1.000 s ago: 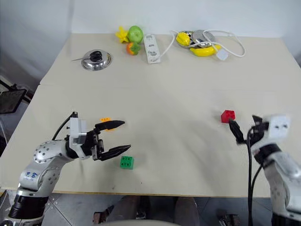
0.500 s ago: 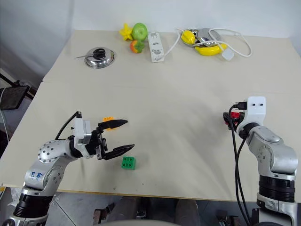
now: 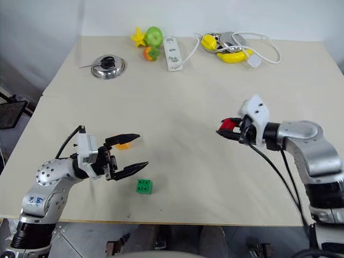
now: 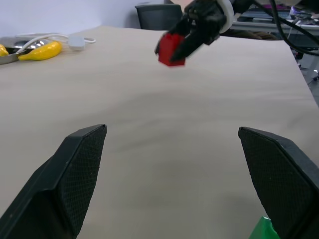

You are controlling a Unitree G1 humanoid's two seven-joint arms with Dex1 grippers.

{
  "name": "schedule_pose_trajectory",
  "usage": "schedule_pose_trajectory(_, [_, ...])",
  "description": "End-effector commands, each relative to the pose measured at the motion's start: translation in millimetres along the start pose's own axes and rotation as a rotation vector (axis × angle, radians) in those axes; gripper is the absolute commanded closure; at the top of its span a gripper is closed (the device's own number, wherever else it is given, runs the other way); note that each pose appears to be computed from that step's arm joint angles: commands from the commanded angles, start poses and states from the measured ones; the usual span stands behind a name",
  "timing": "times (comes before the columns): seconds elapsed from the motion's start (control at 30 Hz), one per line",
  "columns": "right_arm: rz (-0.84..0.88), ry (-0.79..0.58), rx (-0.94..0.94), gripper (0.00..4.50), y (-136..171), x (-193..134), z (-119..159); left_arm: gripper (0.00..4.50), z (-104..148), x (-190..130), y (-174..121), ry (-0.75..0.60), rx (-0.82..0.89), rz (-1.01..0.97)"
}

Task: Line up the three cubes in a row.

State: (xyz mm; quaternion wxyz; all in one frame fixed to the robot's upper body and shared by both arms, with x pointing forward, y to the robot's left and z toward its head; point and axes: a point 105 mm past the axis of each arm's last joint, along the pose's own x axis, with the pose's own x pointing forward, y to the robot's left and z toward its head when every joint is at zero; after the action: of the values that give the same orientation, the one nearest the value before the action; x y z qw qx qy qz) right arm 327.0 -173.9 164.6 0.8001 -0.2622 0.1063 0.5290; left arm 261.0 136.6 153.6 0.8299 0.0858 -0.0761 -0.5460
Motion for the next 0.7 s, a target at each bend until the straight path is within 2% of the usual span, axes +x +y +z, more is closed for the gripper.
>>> schedule_pose_trajectory(0.03, [0.245,-0.031,-0.211,2.98,12,13,-3,0.0,4,-3,2,-0.007,0.023,-0.004])
schedule_pose_trajectory(0.17, [0.347,-0.052,-0.22,2.98,7,20,-8,0.0,6,-6,1,0.0,0.026,-0.003])
schedule_pose_trajectory(0.5, [0.324,-0.054,-0.159,2.98,-9,28,-16,0.0,9,-19,-1,0.03,0.025,0.035])
schedule_pose_trajectory(0.57, [0.28,-0.04,-0.158,2.98,-15,26,-19,0.0,10,-20,-1,0.032,0.027,0.041])
schedule_pose_trajectory(0.7, [0.297,-0.03,-0.108,2.98,-14,16,-27,0.0,11,-20,0,0.032,0.028,0.042])
